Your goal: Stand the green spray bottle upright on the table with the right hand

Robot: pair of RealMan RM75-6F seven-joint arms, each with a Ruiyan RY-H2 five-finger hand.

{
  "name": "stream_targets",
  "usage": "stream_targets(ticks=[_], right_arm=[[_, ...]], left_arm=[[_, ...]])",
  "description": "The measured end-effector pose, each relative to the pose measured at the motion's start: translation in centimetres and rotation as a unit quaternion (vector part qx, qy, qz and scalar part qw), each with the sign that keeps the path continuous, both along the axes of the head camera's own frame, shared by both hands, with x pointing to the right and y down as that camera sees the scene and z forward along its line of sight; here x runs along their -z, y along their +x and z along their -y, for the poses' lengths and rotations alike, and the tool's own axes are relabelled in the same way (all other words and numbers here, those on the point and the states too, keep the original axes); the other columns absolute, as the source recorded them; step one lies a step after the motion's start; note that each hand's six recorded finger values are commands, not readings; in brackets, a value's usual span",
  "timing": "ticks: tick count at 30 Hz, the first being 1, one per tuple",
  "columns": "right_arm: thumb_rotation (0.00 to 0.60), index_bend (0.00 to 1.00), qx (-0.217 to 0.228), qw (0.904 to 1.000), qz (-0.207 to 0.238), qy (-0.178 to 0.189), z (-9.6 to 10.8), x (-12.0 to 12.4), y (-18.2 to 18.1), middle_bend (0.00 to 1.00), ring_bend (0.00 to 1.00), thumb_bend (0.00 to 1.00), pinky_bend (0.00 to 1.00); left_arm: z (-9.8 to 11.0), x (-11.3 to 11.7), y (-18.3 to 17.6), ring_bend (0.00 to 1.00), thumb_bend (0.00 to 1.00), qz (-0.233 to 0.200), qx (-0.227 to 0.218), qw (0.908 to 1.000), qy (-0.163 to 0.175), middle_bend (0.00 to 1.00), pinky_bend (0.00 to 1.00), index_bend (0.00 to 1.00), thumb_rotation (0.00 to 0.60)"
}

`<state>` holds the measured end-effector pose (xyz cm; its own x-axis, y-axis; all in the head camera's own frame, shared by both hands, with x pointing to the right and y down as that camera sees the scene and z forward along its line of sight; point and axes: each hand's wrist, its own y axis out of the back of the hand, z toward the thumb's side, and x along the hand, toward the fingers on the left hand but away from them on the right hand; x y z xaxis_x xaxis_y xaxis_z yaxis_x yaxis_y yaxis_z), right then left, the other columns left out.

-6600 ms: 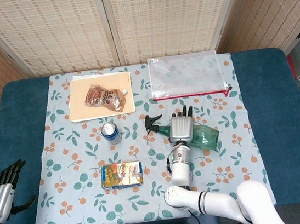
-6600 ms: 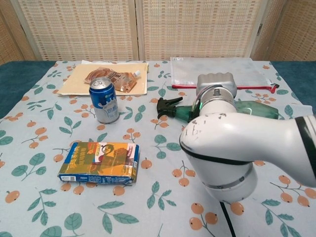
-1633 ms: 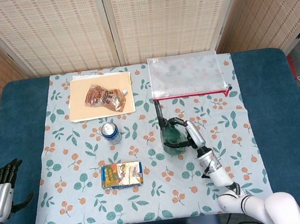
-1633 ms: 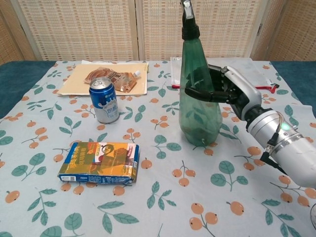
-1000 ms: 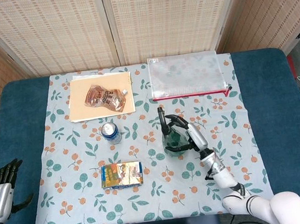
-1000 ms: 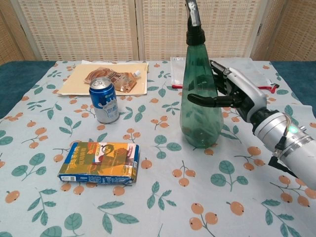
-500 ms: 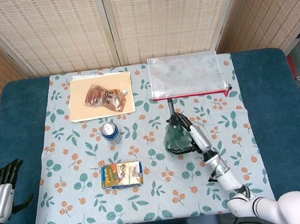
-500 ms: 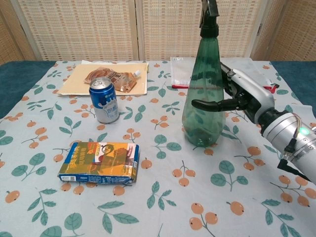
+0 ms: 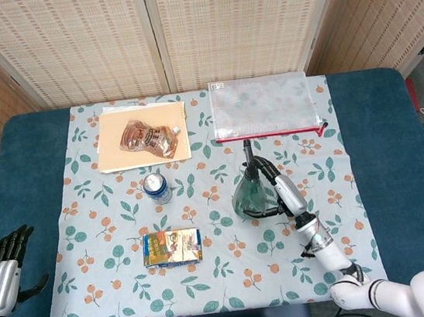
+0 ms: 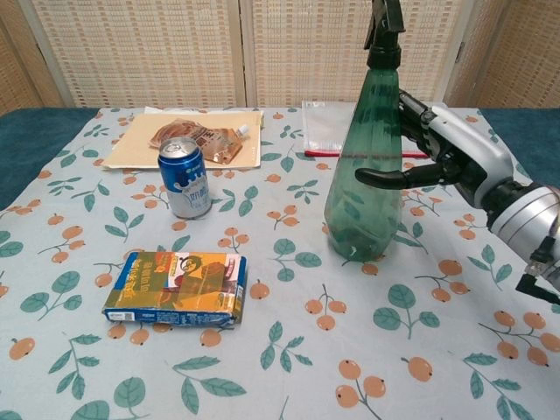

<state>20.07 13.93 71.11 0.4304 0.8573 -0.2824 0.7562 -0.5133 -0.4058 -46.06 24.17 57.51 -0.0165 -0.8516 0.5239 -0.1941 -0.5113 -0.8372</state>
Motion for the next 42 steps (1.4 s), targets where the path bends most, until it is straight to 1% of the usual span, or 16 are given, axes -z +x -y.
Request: stream_targets(ticks=[11,13,16,19,20,22,23,24,26,29,30,31,32,37,39,42], right_arm=[[0.6,0.0,0.02,0.9952,-0.094,0.017,0.2,1.4,2.2,0.09,0.0,0.0,0.0],[0.6,0.0,0.034,0.9912,-0.126,0.022,0.3,1.7,3.0,0.07,0.0,0.0,0.0],[0.6,0.0,0.074,0.9751,-0.208,0.025,0.5,2.5,5.0,0.02,0.0,0.0,0.0],[0.6,0.0,0.114,0.944,-0.307,0.037,0.6,3.9,7.3,0.0,0.0,0.0,0.0],[0.6,0.0,0.129,0.927,-0.35,0.044,0.6,4.5,8.3,0.0,0.0,0.03,0.0],[0.6,0.0,0.146,0.8976,-0.412,0.053,0.6,5.7,9.8,0.0,0.0,0.13,0.0],[0.6,0.0,0.156,0.8769,-0.451,0.057,0.5,6.6,10.8,0.0,0.0,0.22,0.0],[0.6,0.0,0.163,0.8619,-0.476,0.06,0.4,7.4,11.5,0.0,0.0,0.26,0.0],[0.6,0.0,0.174,0.832,-0.522,0.068,0.1,8.8,12.7,0.0,0.0,0.27,0.0],[0.6,0.0,0.172,0.8015,-0.568,0.072,-0.4,10.2,14.8,0.0,0.0,0.27,0.0],[0.6,0.0,0.167,0.7965,-0.577,0.071,-0.4,10.6,15.4,0.0,0.0,0.27,0.0],[0.6,0.0,0.16,0.7939,-0.583,0.069,-0.5,11.0,16.1,0.0,0.0,0.27,0.0],[0.6,0.0,0.148,0.7943,-0.586,0.065,-0.5,11.5,16.9,0.0,0.0,0.27,0.0],[0.6,0.0,0.093,0.8118,-0.575,0.038,-0.9,13.0,19.8,0.0,0.0,0.27,0.0],[0.6,0.0,0.082,0.8128,-0.576,0.03,-1.1,13.3,20.8,0.0,0.0,0.25,0.0],[0.6,0.0,0.081,0.8157,-0.572,0.03,-1.0,13.3,20.7,0.0,0.0,0.23,0.0]], left_arm=[[0.1,0.0,0.0,0.0,0.23,-0.005,0.001,1.0,0.004,0.0,0.0,0.0,0.6],[0.1,0.1,-0.1,0.0,0.23,-0.007,0.004,0.9999,0.006,0.0,0.0,0.0,0.6],[-0.1,0.2,-0.4,0.0,0.23,-0.005,0.01,0.9999,0.006,0.0,0.0,0.0,0.6],[-0.3,0.3,-0.8,0.0,0.23,-0.004,0.019,0.9998,0.005,0.0,0.0,0.0,0.6],[-0.3,0.4,-0.9,0.0,0.23,-0.003,0.02,0.9998,0.005,0.0,0.0,0.0,0.6],[-0.3,0.4,-0.9,0.0,0.23,-0.002,0.02,0.9998,0.004,0.0,0.0,0.0,0.6],[-0.4,0.4,-0.9,0.0,0.23,-0.001,0.02,0.9998,0.003,0.0,0.0,0.0,0.6],[-0.4,0.3,-0.9,0.0,0.23,0.0,0.02,0.9998,0.002,0.0,0.0,0.0,0.6],[-0.3,0.3,-0.9,0.0,0.23,0.002,0.021,0.9998,0.0,0.0,0.0,0.0,0.6],[-0.2,0.3,-0.8,0.0,0.23,0.004,0.022,0.9998,0.0,0.0,0.0,0.0,0.6],[-0.2,0.2,-0.8,0.0,0.23,0.003,0.022,0.9997,0.0,0.0,0.0,0.0,0.6],[-0.1,0.2,-0.7,0.0,0.23,0.003,0.022,0.9998,0.0,0.0,0.0,0.0,0.6],[0.0,0.2,-0.7,0.0,0.23,0.003,0.022,0.9998,0.0,0.0,0.0,0.0,0.6],[0.0,0.2,-0.5,0.0,0.23,0.002,0.021,0.9998,0.001,0.0,0.0,0.0,0.6],[0.0,0.2,-0.5,0.0,0.23,0.001,0.021,0.9998,0.002,0.0,0.0,0.0,0.6],[0.0,0.2,-0.6,0.0,0.23,0.0,0.023,0.9997,0.003,0.0,0.0,0.0,0.6]])
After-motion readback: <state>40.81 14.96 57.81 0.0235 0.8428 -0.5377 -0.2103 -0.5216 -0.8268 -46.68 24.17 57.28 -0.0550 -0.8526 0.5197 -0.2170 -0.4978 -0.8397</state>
